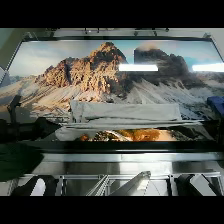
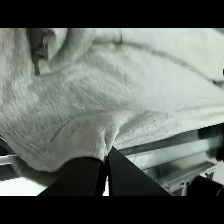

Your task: Fold the shirts.

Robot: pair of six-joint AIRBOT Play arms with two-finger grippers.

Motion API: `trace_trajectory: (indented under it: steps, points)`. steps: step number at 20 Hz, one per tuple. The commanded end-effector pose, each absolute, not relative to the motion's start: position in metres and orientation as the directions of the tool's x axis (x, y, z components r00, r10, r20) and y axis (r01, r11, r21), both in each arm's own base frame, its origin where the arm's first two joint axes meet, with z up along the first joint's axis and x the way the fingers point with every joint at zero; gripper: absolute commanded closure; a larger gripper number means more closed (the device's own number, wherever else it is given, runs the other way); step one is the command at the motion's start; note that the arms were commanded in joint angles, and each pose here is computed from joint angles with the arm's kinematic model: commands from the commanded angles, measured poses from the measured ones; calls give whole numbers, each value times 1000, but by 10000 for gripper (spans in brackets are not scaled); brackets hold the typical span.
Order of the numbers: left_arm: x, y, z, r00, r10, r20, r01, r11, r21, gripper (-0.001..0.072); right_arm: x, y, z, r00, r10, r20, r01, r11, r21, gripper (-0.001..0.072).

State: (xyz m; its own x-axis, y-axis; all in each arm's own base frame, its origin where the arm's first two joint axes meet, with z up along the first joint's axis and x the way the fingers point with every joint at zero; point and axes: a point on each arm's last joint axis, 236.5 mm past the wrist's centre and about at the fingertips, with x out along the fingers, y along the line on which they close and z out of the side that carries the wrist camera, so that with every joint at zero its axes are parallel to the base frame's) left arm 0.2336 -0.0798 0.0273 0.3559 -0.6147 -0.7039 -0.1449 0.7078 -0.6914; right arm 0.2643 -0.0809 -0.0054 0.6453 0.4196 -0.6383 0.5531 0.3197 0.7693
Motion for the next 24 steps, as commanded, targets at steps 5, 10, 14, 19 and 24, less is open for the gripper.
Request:
trace_trajectory:
  steps: [5, 10, 14, 19, 24]
  points:
    - [255, -61, 29, 368, -607, -704, -153, 707, -690, 680, 307, -53, -3, 659, 407, -632, 474, 428, 769, 700]
    - [320, -87, 15, 259, -651, -713, -30, 733, -680, 681, 354, -49, -22, 713, 364, -599, 437, 438, 785, 700]
    - [359, -98, -34, 95, -609, -788, 27, 792, -609, 688, 360, -48, -66, 666, 362, -652, 451, 502, 738, 700]
    - [382, -93, -84, 21, -572, -820, 6, 820, -572, 691, 359, -45, -91, 632, 376, -678, 424, 564, 708, 700]
    - [381, -94, -83, 9, -578, -816, 39, 816, -577, 687, 365, -34, -77, 656, 426, -623, 296, 614, 732, 657]
